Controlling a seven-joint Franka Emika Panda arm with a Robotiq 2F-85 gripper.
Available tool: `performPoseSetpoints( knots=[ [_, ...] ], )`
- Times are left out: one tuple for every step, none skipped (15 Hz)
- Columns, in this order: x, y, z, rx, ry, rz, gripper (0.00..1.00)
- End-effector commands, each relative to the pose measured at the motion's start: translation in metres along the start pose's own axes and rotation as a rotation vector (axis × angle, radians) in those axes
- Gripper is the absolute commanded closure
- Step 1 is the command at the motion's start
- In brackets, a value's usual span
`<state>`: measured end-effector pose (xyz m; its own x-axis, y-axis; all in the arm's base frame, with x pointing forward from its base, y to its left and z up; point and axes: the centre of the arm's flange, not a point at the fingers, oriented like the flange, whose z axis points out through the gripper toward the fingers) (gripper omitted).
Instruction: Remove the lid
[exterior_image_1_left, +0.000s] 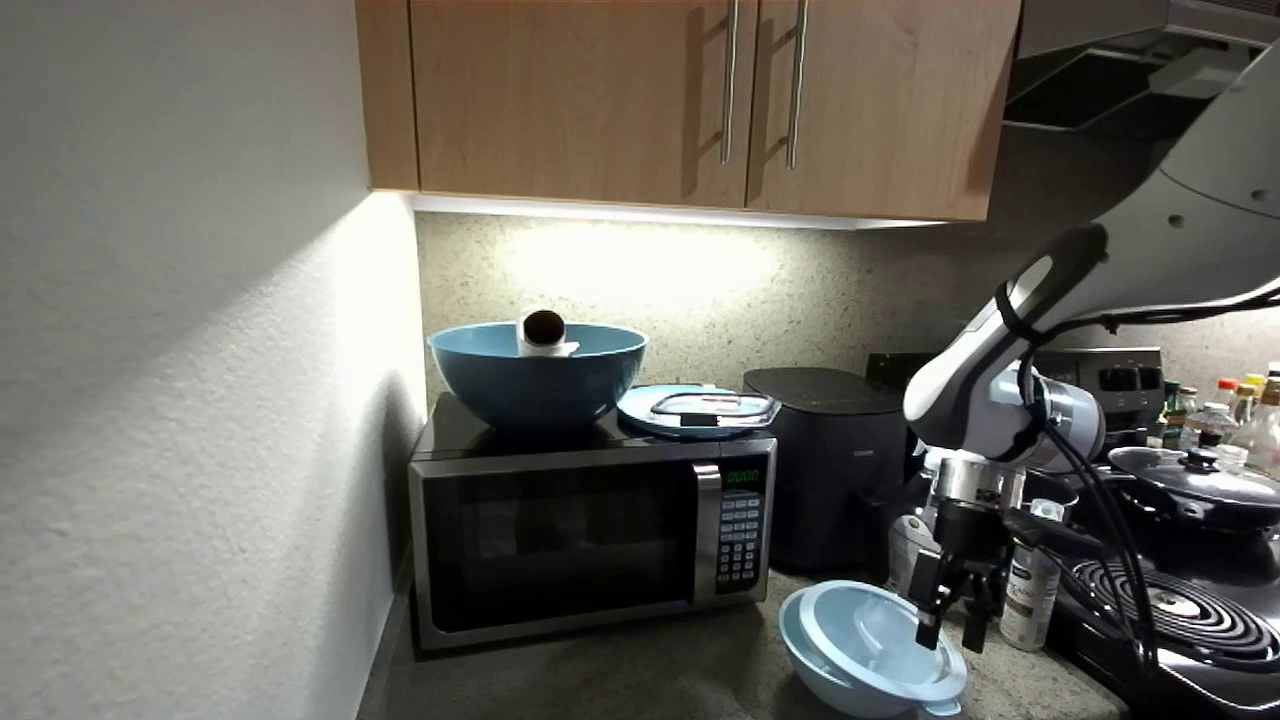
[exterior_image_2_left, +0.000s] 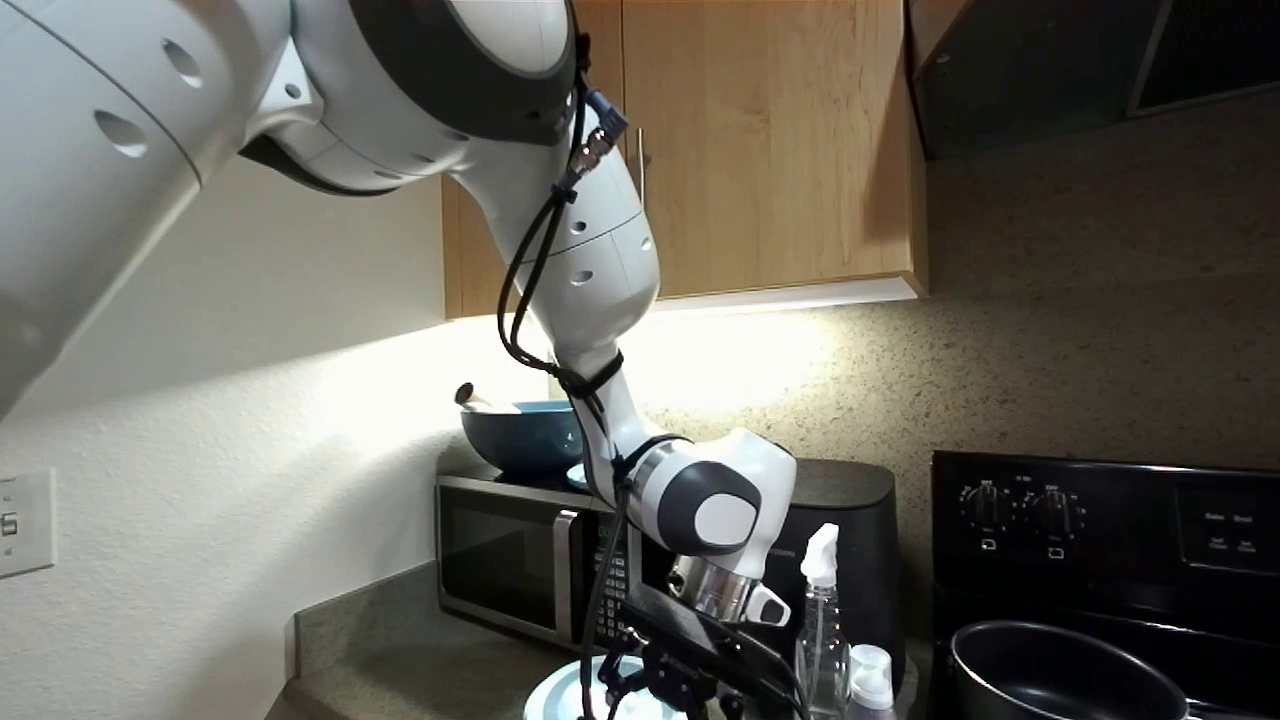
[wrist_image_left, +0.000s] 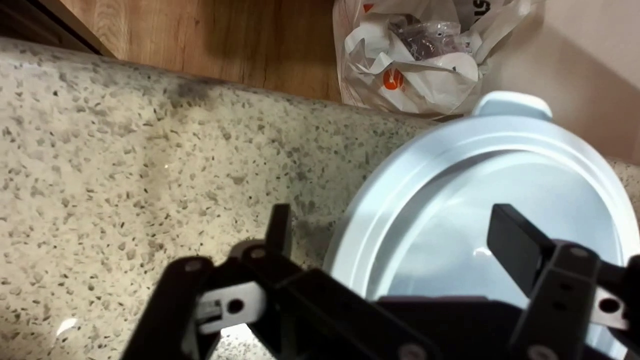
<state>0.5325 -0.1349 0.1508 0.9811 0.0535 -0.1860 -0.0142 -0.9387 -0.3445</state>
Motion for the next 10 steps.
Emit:
performPoseSetpoints(
  knots=[
    [0.003, -0.003, 0.001, 0.025, -0.015, -0.046, 0.0],
    [0.004, -0.004, 0.003, 0.032, -0.029, -0.074, 0.0],
    [0.005, -0.007, 0.005, 0.045, -0.04, -0.104, 0.0],
    [0.006, -0.009, 0.006, 0.06, -0.053, -0.127, 0.0],
    [0.005, -0.012, 0.008, 0.078, -0.065, -0.157, 0.0],
    [0.006, -0.014, 0.009, 0.087, -0.075, -0.178, 0.0],
    [0.005, -0.014, 0.009, 0.099, -0.086, -0.201, 0.0],
    [0.006, -0.014, 0.009, 0.109, -0.096, -0.215, 0.0],
    [0.006, -0.014, 0.01, 0.11, -0.109, -0.215, 0.0],
    [0.007, -0.013, 0.011, 0.099, -0.118, -0.19, 0.0]
  ],
)
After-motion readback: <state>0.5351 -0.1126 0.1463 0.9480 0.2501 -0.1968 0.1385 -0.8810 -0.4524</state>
